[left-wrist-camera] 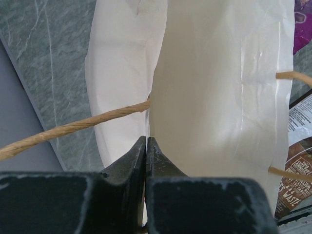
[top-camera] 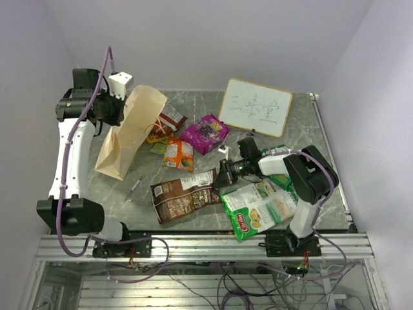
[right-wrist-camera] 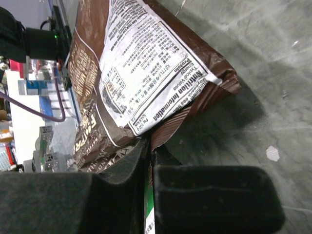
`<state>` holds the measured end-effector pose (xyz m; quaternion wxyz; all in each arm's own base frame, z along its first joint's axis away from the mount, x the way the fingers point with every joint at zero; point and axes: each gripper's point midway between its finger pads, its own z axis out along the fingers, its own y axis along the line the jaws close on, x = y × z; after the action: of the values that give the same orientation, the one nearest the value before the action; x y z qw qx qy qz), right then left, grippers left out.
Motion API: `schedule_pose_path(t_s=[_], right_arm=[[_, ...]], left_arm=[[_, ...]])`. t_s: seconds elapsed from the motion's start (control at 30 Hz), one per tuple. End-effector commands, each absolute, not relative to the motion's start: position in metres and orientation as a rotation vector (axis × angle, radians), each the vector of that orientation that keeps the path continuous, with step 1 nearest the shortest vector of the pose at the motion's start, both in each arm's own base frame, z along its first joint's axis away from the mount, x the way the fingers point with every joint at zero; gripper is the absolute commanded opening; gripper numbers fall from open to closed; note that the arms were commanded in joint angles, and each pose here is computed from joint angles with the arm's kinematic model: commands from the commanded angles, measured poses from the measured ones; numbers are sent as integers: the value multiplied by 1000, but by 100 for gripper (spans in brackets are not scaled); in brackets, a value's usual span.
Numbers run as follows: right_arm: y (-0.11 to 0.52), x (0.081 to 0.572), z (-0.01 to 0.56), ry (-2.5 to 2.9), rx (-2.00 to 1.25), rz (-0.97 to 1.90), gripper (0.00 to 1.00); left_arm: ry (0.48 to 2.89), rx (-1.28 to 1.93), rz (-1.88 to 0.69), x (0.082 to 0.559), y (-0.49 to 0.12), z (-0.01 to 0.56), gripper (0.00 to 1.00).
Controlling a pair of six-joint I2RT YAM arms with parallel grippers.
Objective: Place the snacks into the paper bag
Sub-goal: Pick up the snack from the center of the board.
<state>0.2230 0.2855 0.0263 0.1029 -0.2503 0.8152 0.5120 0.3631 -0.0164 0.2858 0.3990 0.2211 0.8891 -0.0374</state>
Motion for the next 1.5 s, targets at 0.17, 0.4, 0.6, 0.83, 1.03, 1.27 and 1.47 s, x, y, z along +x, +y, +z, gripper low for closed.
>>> schedule_pose_path(t_s=[0.17, 0.4, 0.6, 0.83, 1.03, 1.27, 1.47], right_arm=[[276, 258, 83, 2191, -886, 1407, 0], [271, 252, 140, 2027, -1181, 1361, 0], [268, 249, 198, 1872, -1242, 1281, 0], [272, 246, 281, 1697, -1242, 1269, 0], [276, 256, 347, 1595, -1173, 1215, 0], [275, 282, 424, 1518, -1018, 1076, 0], [277, 305, 496, 1417, -856, 1029, 0]], left_arm=[[2213, 568, -101, 368, -22, 289, 12], [2207, 514, -89, 370, -20, 299, 10], [2181, 454, -96, 371, -20, 308, 8], [2103, 416, -156, 365, -31, 325, 8], [2115, 411, -168, 360, -32, 315, 7], [2124, 362, -223, 360, -38, 310, 7], [2134, 309, -246, 361, -39, 310, 7]])
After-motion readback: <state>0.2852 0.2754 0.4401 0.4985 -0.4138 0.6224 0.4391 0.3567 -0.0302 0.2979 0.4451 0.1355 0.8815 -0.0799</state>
